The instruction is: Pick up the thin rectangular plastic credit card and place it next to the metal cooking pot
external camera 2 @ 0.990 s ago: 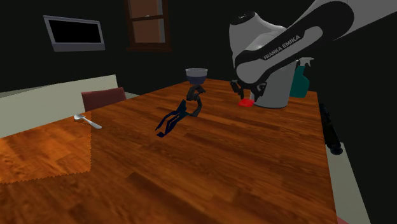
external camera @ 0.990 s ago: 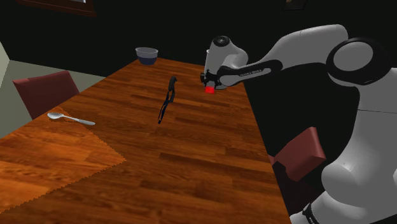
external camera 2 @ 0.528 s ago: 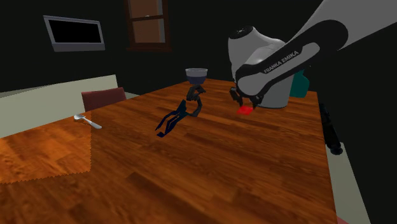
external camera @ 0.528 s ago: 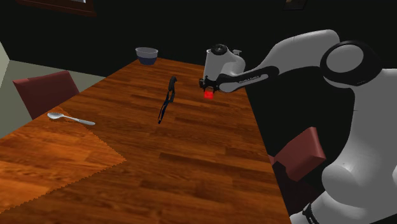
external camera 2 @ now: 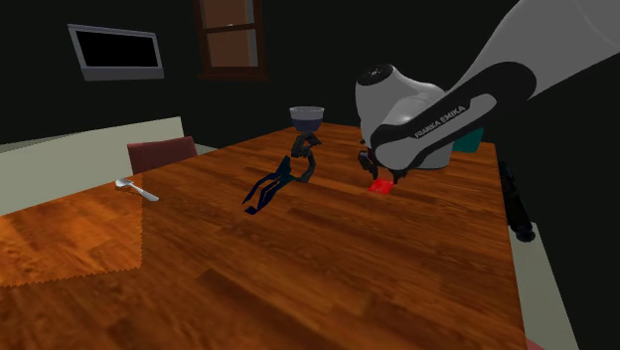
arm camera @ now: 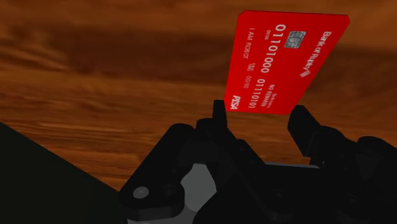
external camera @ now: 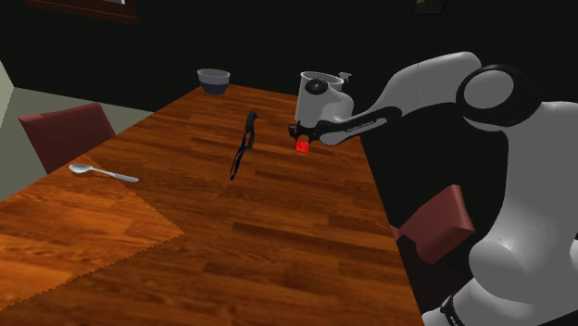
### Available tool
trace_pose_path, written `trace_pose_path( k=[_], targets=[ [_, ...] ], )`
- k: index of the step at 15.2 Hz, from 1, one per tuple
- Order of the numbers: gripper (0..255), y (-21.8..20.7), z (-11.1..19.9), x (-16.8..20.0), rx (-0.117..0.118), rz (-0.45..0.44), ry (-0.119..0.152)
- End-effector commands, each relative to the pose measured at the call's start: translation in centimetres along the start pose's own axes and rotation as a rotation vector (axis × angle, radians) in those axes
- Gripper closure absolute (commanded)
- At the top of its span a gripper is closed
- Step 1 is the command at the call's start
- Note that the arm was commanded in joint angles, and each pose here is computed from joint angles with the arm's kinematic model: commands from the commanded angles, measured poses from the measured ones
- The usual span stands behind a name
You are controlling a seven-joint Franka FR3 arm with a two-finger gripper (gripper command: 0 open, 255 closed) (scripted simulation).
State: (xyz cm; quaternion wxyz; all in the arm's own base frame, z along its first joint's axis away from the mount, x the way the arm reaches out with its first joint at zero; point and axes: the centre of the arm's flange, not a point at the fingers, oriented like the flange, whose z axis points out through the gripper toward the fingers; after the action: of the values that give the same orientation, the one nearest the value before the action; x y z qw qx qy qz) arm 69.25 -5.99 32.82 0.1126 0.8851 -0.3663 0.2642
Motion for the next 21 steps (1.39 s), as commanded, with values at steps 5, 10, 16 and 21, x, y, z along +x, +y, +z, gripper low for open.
trace_pose_path(
  k=[5, 10, 16, 21],
  targets=[
    [255, -0.1, 0.4, -0.3, 0.000, 0.000, 0.000],
    [0, -0.1, 0.4, -0.3, 0.000, 0.000, 0.000],
    [0, -0.1, -3.6, -0.3, 0.000, 0.000, 0.000],
    [0, -0.1, -4.6, -0.3, 0.000, 0.000, 0.000]
  ],
)
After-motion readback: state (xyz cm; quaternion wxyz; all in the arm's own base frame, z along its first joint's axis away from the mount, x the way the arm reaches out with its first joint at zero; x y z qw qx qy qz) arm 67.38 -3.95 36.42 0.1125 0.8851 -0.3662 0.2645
